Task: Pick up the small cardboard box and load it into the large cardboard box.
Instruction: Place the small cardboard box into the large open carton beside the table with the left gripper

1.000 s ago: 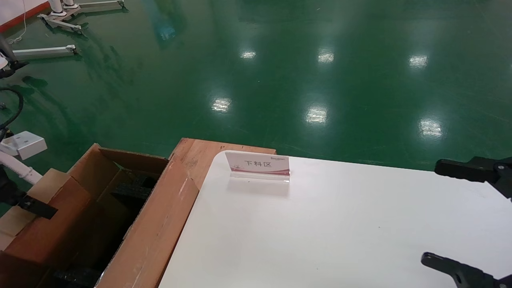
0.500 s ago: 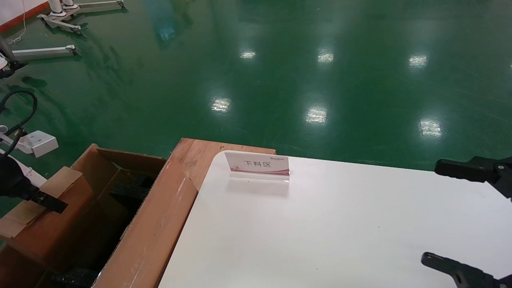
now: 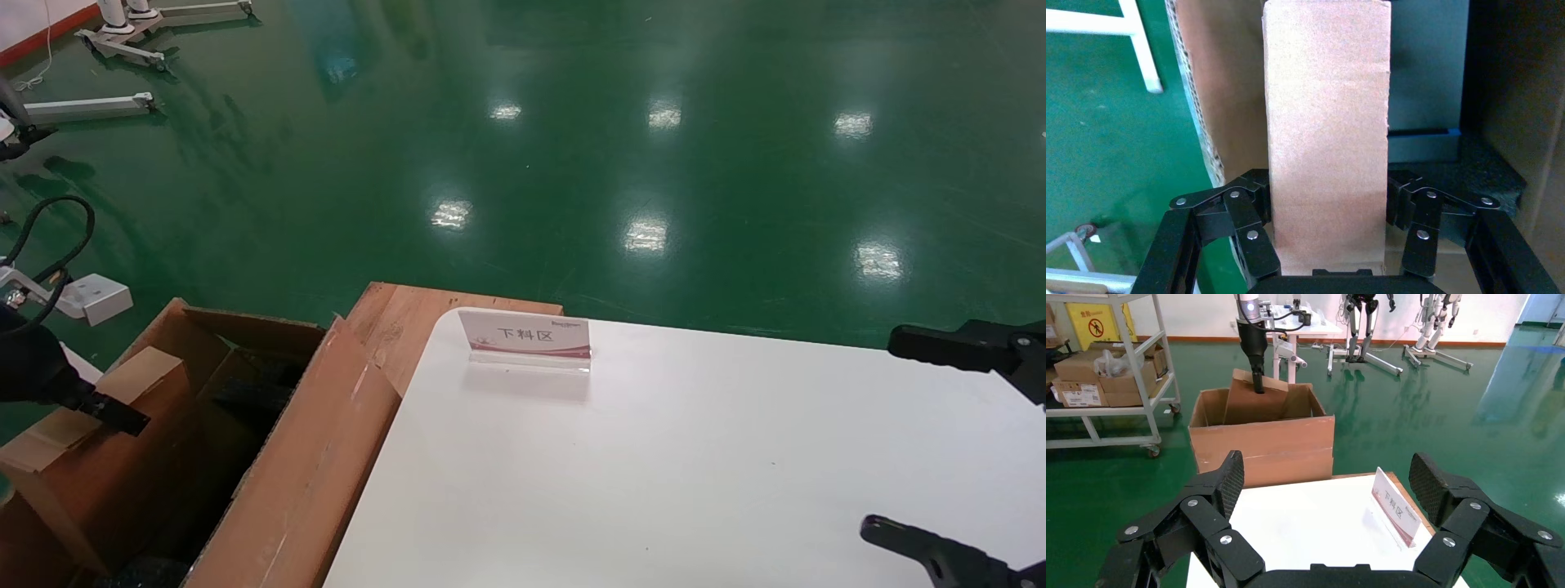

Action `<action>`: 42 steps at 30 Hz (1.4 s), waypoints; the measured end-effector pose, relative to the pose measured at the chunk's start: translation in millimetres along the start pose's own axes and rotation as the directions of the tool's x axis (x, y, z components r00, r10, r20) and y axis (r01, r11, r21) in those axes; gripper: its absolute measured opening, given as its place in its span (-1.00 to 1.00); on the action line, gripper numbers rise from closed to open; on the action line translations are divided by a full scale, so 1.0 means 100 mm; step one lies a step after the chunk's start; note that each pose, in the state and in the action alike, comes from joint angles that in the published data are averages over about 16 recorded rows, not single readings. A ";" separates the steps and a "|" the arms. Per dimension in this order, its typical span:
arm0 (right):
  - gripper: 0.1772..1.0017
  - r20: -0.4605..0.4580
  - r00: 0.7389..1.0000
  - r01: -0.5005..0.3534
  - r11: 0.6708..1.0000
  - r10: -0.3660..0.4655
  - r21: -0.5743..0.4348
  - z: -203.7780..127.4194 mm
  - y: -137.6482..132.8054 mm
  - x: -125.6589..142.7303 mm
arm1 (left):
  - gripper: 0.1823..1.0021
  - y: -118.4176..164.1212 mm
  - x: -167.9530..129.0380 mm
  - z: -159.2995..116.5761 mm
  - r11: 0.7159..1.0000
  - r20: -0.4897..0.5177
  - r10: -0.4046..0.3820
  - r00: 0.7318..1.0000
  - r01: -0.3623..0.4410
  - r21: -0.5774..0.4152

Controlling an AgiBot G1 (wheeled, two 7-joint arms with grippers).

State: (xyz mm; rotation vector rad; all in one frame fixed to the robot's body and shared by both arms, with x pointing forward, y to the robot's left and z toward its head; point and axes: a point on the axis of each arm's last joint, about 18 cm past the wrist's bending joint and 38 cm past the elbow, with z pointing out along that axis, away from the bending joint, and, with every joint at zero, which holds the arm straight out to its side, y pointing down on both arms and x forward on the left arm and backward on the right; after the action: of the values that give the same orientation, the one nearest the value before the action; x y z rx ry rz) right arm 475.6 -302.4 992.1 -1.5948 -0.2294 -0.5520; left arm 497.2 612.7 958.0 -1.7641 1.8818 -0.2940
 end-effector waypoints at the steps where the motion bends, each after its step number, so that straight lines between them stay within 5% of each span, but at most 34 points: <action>1: 1.00 0.000 1.000 0.000 1.000 0.000 0.000 0.00 0.00 0.00 | -0.85 -0.02 -0.01 0.00 1.000 0.003 0.000 1.000 -0.001 0.003; 18: 1.00 0.000 1.000 0.000 1.000 0.000 0.000 0.00 0.00 0.00 | -0.85 -0.34 -0.09 0.00 0.997 0.051 0.013 0.999 -0.016 0.069; 42: 1.00 0.000 1.000 0.000 1.000 0.000 0.000 0.00 0.00 0.00 | -0.72 -0.33 -0.09 0.08 0.999 0.050 0.005 0.999 -0.007 0.051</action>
State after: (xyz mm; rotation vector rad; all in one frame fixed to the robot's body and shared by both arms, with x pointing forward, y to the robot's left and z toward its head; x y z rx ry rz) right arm 475.7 -302.4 992.1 -1.5943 -0.2289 -0.5519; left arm 529.4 619.4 970.0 -1.7163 1.8285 -0.2912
